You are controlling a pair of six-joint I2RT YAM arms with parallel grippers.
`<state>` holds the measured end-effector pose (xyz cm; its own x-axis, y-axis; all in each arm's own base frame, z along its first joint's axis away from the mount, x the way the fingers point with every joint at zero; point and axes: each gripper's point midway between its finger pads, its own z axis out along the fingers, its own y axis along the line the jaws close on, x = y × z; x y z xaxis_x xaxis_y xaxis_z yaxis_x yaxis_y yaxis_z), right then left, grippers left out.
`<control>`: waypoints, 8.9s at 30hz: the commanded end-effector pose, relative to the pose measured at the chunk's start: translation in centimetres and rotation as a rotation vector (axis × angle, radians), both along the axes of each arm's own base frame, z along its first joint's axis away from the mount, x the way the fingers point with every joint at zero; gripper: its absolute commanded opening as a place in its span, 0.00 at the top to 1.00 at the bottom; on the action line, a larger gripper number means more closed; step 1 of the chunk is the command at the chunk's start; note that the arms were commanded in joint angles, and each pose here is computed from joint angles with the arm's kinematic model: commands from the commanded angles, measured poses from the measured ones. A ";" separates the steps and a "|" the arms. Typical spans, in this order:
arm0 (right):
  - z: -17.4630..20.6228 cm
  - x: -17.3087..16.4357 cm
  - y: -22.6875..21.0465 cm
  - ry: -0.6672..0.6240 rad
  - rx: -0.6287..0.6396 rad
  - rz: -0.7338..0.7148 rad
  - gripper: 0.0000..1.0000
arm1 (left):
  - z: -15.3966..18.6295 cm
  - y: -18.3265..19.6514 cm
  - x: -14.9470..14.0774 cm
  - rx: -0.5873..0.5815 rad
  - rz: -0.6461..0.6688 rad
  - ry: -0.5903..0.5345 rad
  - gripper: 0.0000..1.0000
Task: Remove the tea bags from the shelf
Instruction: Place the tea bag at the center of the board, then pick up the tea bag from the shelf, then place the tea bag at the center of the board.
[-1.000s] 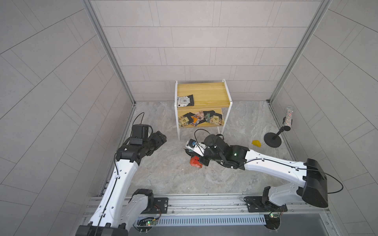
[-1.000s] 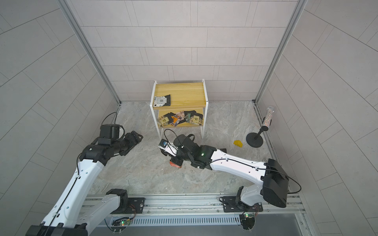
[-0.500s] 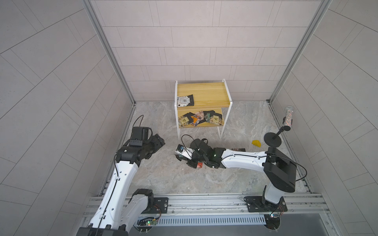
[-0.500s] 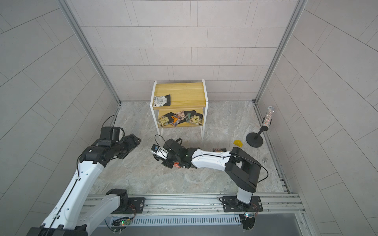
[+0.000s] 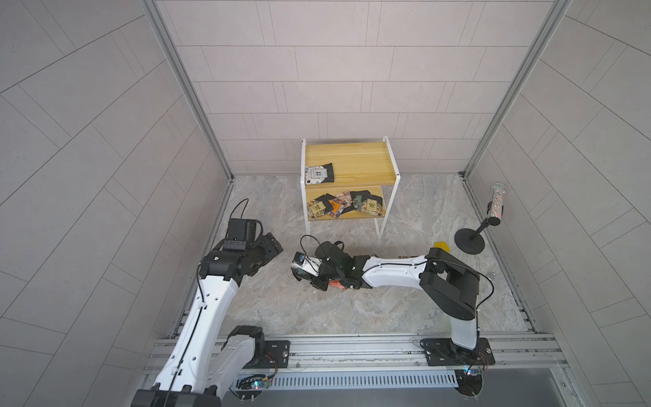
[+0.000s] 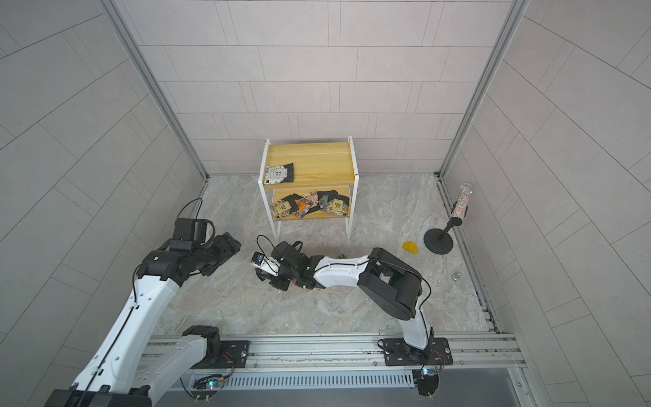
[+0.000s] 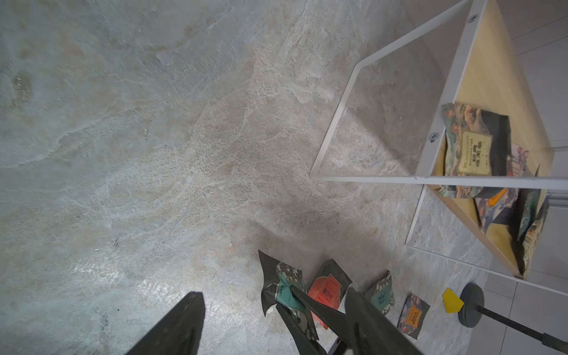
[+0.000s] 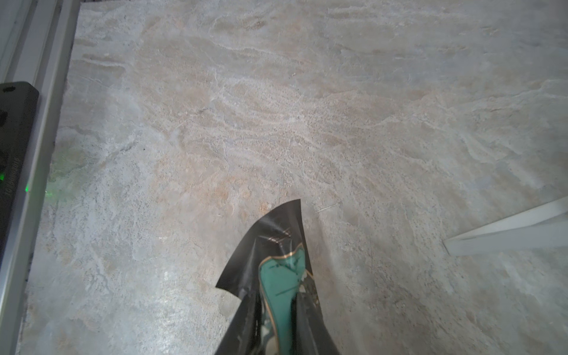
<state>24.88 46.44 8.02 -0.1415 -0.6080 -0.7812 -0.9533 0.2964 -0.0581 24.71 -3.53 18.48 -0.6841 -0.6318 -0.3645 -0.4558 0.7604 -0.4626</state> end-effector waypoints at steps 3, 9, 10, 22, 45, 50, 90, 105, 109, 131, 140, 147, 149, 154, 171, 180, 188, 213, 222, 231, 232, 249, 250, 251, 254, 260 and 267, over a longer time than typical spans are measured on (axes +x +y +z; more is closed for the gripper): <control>-1.7 -0.7 0.8 0.031 -0.020 0.033 0.70 | 0.5 0.6 0.1 0.030 0.009 -0.003 0.20; -2.0 -1.4 0.9 0.054 -0.028 0.058 0.53 | 0.5 0.6 0.3 0.029 0.009 -0.005 0.20; -2.0 -1.6 1.0 0.054 -0.031 0.064 0.50 | 0.5 0.6 0.3 0.028 0.008 -0.004 0.20; 0.7 -2.1 0.7 0.017 -0.027 0.082 0.39 | 1.4 0.6 0.4 0.047 -0.017 -0.028 0.20; 14.5 -2.6 -10.5 -0.027 0.087 -0.133 0.32 | 8.7 -3.5 4.0 0.027 -0.266 -0.205 0.09; 16.1 -1.9 -14.3 -0.001 0.129 -0.234 0.28 | 12.3 -5.1 5.8 -0.005 -0.341 -0.309 0.00; 14.6 -1.7 -25.9 0.045 0.176 -0.596 0.22 | 22.3 -18.1 12.8 0.621 -1.032 -0.576 0.00; 14.2 -2.1 -25.3 0.063 0.183 -0.560 0.22 | 17.2 -18.8 13.7 0.719 -1.131 -0.453 0.00; 14.1 -2.1 -25.3 0.065 0.181 -0.560 0.22 | 16.0 -18.7 13.8 0.740 -1.143 -0.425 0.00; 14.2 -1.6 -25.1 0.055 0.199 -0.569 0.23 | 15.2 -19.6 12.9 0.760 -1.170 -0.431 0.43; 14.2 -1.5 -25.0 0.053 0.201 -0.565 0.23 | 16.0 -19.6 12.6 0.763 -1.161 -0.449 0.62; 14.2 -1.5 -24.8 0.055 0.205 -0.560 0.23 | 16.8 -19.5 12.5 0.771 -1.150 -0.466 0.75; 14.2 -1.5 -24.8 0.056 0.205 -0.559 0.23 | 16.9 -19.4 12.4 0.777 -1.148 -0.467 0.82; 14.2 -1.4 -24.6 0.060 0.208 -0.556 0.23 | 17.4 -19.4 12.1 0.776 -1.144 -0.482 0.90; 14.8 -0.8 -24.8 0.029 0.216 -0.573 0.23 | 23.7 -17.9 9.0 0.880 -1.011 -0.628 1.00; 15.5 -0.4 -25.1 -0.002 0.230 -0.598 0.23 | 25.6 -15.9 5.5 0.844 -0.913 -0.671 1.00; 15.6 0.0 -25.6 -0.016 0.229 -0.631 0.23 | 23.8 -11.7 2.9 0.839 -0.780 -0.596 1.00; 15.8 0.2 -27.0 -0.042 0.259 -0.703 0.23 | 3.7 -2.5 0.7 0.904 -0.295 -0.068 1.00; 15.9 0.0 -27.6 -0.045 0.274 -0.720 0.23 | -3.6 -0.8 -0.1 0.878 -0.169 0.146 1.00; 15.8 0.0 -28.2 -0.050 0.276 -0.746 0.23 | -8.6 -0.9 0.0 0.842 -0.153 0.257 1.00; 15.8 0.0 -28.2 -0.050 0.277 -0.747 0.23 | -9.0 -0.8 0.0 0.849 -0.153 0.267 1.00; 15.6 -0.1 -29.1 -0.056 0.275 -0.783 0.23 | -14.1 -1.3 0.0 0.852 -0.222 0.404 1.00; 15.6 -0.1 -29.1 -0.056 0.274 -0.785 0.23 | -14.2 -1.3 0.0 0.853 -0.225 0.407 1.00; 15.5 -0.1 -29.2 -0.057 0.273 -0.786 0.23 | -14.4 -1.4 0.0 0.850 -0.227 0.407 1.00; 15.3 0.0 -29.2 -0.056 0.267 -0.790 0.23 | -14.7 -1.4 0.0 0.852 -0.229 0.411 0.99; 15.2 0.1 -29.2 -0.056 0.262 -0.790 0.23 | -15.1 -1.6 0.0 0.844 -0.237 0.420 0.89; 15.1 0.2 -29.0 -0.053 0.258 -0.787 0.23 | -13.9 -1.7 0.2 0.833 -0.247 0.395 0.71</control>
<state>25.03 17.79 24.00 -0.3915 -0.1405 -0.9094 -0.4758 0.8768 0.0693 24.97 -5.56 3.75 -0.9366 -0.0960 -0.3369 -0.2422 0.8722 0.4249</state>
